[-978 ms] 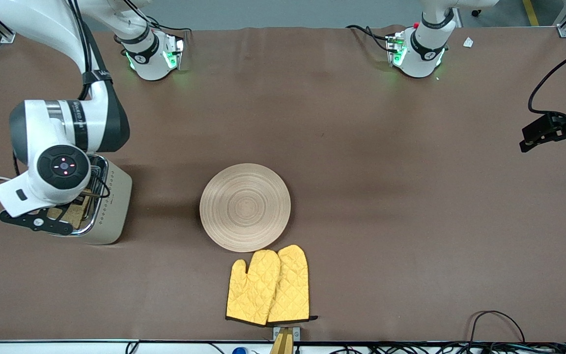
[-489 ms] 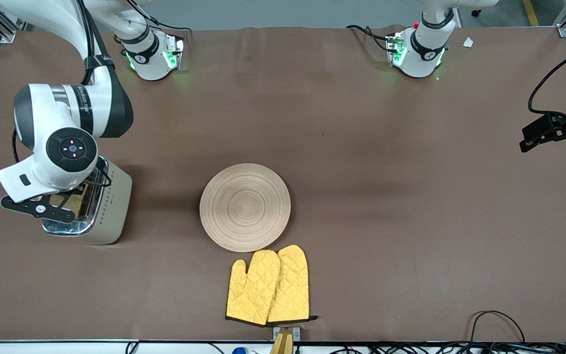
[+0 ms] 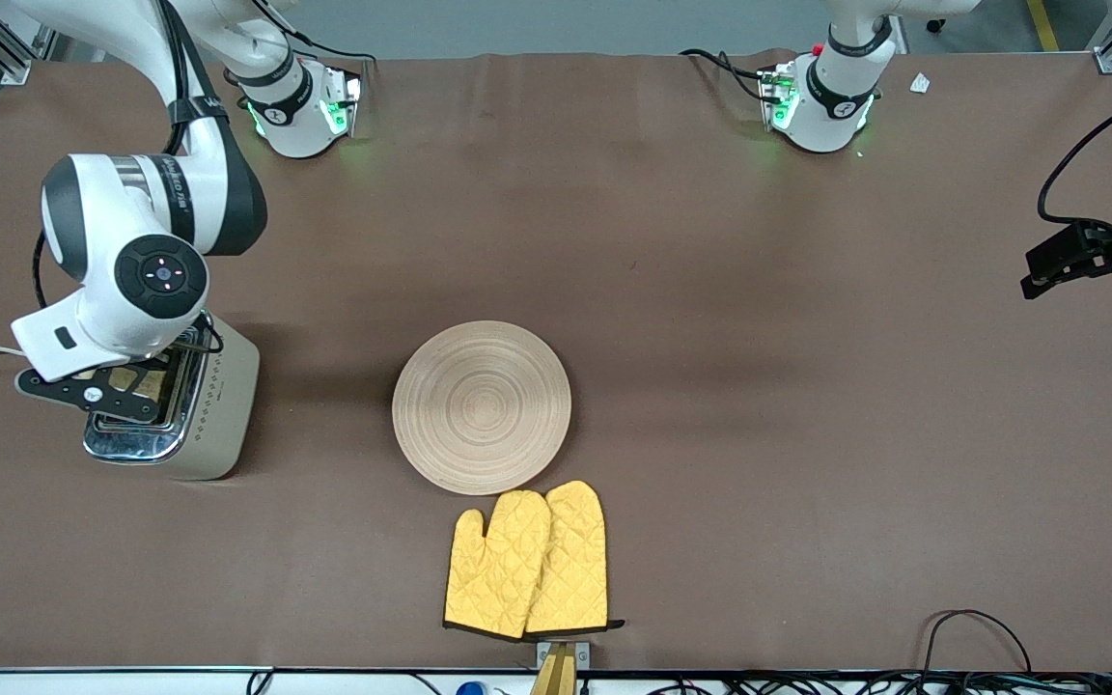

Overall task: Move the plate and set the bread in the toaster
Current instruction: 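Lower the bread upright into a toaster slot with the right gripper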

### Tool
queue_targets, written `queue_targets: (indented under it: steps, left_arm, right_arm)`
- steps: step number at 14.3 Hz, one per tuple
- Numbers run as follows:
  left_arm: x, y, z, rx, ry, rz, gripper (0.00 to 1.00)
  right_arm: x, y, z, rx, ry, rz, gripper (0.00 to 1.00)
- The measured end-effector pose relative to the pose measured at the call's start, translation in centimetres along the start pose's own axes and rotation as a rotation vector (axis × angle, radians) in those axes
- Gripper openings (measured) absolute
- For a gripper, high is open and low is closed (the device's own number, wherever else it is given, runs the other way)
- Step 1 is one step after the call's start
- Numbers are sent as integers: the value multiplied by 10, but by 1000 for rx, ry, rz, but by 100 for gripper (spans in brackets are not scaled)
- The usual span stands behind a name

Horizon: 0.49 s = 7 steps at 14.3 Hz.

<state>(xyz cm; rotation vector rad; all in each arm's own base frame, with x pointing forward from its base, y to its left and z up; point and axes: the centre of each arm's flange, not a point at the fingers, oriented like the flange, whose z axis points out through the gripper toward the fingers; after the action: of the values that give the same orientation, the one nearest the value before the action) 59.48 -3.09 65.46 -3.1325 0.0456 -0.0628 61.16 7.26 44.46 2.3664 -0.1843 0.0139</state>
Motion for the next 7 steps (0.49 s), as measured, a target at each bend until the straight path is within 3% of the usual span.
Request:
queue_targets:
  steps: [7]
  left_arm:
    - [0,0,0,0,0,0,100]
  right_arm:
    - [-15,-22,10,-1,12,13,7]
